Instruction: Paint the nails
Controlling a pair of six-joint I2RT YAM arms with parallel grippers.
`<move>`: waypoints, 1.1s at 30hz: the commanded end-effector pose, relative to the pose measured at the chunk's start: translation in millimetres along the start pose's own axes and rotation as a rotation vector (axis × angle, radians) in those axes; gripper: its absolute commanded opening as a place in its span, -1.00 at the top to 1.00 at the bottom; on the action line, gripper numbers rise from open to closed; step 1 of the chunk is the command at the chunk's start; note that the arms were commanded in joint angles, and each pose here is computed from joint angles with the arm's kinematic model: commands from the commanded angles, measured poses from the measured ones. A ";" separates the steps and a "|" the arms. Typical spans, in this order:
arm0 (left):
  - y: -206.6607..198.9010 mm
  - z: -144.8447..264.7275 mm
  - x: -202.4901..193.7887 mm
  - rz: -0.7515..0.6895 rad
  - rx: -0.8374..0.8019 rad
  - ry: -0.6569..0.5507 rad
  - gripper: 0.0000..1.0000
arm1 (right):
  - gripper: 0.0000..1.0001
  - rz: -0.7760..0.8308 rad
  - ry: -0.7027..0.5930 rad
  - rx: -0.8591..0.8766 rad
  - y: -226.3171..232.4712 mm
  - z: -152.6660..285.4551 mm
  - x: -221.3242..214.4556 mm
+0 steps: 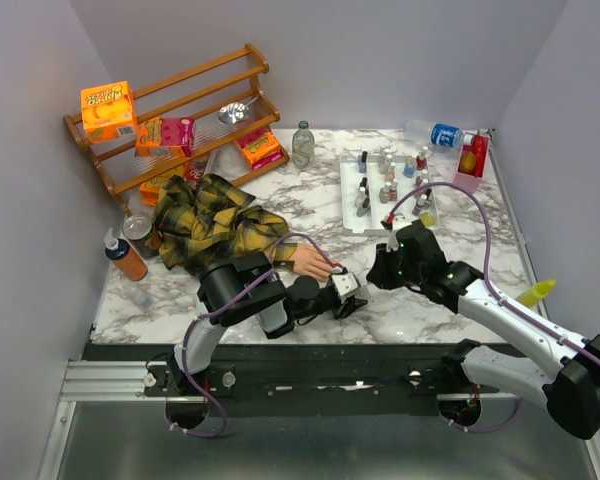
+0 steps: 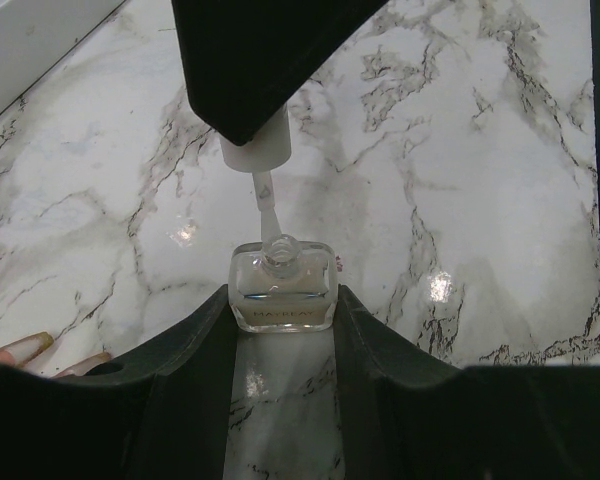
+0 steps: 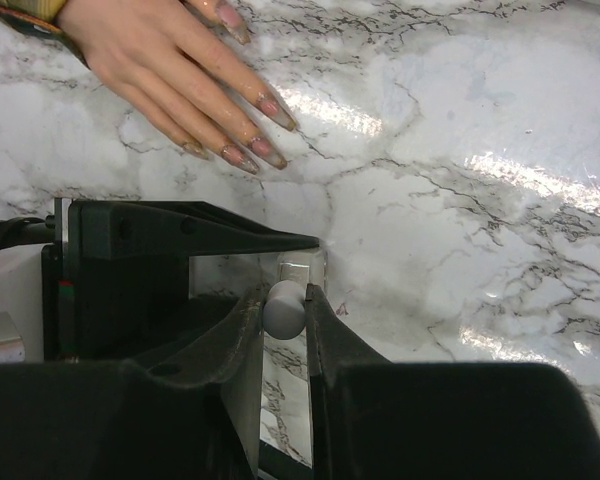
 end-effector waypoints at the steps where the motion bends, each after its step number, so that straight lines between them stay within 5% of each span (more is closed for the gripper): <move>1: -3.1 -3.6 8.4 -0.026 -0.031 -0.068 0.21 | 0.99 0.016 -0.021 0.029 6.2 0.6 9.1; 33: -2.9 -4.0 6.8 -0.024 -0.030 -0.059 0.22 | 0.99 0.026 0.035 0.023 4.0 -8.8 -2.4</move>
Point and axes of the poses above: each gripper's point midway between its finger pads, its own z axis back along the fingers, its own y axis along the line the jaws close on, x = y × z, the point moved 4 cm from there along z, back along the fingers, and after that the axes turned 3 degrees about z, right-handed, at the moved point
